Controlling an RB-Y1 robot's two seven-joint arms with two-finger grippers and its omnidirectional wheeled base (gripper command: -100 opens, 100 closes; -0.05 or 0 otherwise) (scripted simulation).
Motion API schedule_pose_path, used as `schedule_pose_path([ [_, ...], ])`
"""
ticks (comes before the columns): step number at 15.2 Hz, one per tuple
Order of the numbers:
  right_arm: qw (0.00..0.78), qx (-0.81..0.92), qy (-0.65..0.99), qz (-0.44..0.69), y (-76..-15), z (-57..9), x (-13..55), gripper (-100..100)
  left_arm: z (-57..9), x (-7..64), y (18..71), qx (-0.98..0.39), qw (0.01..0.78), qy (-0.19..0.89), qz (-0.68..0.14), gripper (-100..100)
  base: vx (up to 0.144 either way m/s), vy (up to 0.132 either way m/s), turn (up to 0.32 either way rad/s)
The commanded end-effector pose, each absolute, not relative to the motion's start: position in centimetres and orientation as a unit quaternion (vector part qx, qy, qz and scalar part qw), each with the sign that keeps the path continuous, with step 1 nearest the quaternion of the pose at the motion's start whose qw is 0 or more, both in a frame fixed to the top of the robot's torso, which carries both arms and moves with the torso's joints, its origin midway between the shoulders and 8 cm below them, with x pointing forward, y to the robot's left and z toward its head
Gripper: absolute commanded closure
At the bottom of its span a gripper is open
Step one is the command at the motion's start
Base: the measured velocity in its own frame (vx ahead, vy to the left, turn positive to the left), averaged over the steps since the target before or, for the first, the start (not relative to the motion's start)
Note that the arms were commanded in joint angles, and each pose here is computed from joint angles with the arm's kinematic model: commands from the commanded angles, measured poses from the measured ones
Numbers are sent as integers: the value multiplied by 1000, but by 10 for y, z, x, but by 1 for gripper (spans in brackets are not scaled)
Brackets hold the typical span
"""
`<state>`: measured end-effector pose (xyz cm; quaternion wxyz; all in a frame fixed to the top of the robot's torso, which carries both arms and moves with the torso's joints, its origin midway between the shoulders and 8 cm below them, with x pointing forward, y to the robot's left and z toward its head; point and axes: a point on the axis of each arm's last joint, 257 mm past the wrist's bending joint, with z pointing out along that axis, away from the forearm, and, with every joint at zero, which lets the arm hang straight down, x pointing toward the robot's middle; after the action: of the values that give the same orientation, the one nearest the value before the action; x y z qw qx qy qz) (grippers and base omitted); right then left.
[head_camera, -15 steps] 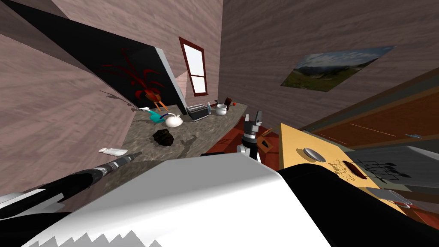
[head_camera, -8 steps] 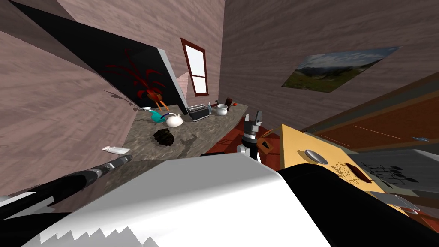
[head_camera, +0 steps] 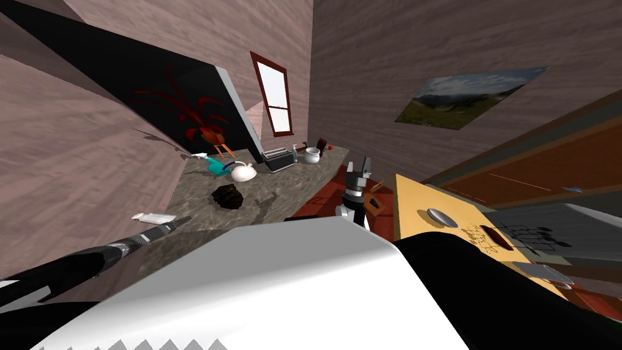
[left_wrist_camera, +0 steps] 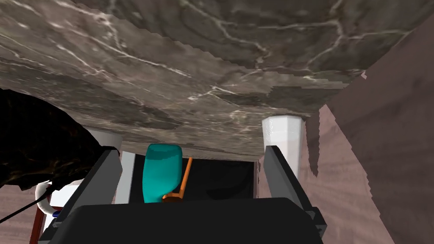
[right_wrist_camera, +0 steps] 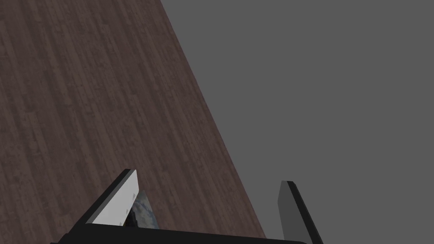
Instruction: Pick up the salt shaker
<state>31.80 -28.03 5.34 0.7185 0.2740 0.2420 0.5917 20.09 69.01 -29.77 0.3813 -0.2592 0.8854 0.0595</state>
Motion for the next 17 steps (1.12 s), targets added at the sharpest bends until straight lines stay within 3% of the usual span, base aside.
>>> schedule_pose_path([
  [1, 719, 274, 242, 592, -280, 53, 318, 0, -298, 190, 706, -291, 374, 878, 74, -100, -4, 2, -164],
  [17, 719, 274, 242, 592, -280, 53, 318, 0, -291, 83, 802, -505, 317, 782, 182, -100, 13, -6, -174],
])
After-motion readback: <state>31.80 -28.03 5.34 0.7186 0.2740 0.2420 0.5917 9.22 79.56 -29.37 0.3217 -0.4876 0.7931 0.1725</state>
